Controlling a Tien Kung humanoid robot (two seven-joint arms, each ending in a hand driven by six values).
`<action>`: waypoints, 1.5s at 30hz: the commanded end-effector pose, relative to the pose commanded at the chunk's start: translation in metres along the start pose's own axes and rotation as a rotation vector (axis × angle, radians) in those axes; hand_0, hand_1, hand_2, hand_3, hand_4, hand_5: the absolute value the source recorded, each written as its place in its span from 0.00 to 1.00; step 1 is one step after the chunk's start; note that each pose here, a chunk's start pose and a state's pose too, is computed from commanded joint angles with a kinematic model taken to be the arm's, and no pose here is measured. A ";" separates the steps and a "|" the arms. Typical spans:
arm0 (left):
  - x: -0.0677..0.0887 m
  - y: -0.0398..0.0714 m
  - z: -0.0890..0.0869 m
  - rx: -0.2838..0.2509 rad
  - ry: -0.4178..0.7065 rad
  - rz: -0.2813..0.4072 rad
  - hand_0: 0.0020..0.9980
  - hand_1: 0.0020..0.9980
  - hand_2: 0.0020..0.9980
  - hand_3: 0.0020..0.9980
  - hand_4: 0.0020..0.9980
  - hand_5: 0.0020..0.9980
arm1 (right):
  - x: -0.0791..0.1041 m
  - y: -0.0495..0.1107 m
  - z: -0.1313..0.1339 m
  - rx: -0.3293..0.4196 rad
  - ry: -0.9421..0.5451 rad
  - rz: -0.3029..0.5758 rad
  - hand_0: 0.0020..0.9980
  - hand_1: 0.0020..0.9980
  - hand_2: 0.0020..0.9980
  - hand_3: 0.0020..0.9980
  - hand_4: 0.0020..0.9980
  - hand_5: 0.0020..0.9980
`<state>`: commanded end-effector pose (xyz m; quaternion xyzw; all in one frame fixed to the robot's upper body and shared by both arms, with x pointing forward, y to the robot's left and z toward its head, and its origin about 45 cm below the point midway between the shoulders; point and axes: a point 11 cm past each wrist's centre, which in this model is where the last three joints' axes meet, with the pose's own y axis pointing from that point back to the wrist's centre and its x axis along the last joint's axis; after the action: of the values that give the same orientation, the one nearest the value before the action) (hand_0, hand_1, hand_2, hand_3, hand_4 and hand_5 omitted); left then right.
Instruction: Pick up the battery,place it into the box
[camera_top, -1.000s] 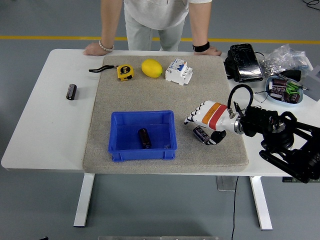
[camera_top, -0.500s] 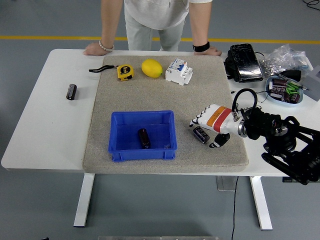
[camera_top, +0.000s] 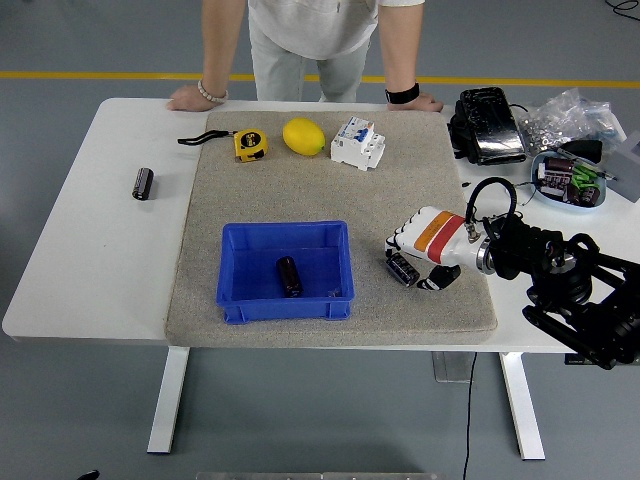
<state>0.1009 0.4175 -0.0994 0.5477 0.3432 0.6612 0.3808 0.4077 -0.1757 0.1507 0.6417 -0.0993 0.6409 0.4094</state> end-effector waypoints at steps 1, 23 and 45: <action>0.000 0.000 0.000 0.000 0.001 0.000 0.68 0.63 0.74 0.67 0.68 0.51 | -0.001 0.000 0.000 -0.002 -0.002 -0.001 0.50 0.50 0.54 0.55 0.73 0.03; 0.001 0.000 0.000 0.001 -0.001 0.002 0.68 0.63 0.74 0.67 0.68 0.51 | 0.007 0.003 0.008 -0.026 -0.025 0.018 0.44 0.45 0.48 0.49 0.67 0.00; 0.004 -0.001 -0.005 0.014 -0.004 0.008 0.68 0.63 0.74 0.67 0.68 0.51 | 0.076 0.004 0.003 -0.023 -0.081 0.218 0.45 0.44 0.49 0.49 0.68 0.01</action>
<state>0.0951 0.4215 -0.0994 0.5531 0.3447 0.6592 0.3751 0.4190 -0.1500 0.2219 0.6480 -0.1923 0.6538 0.3402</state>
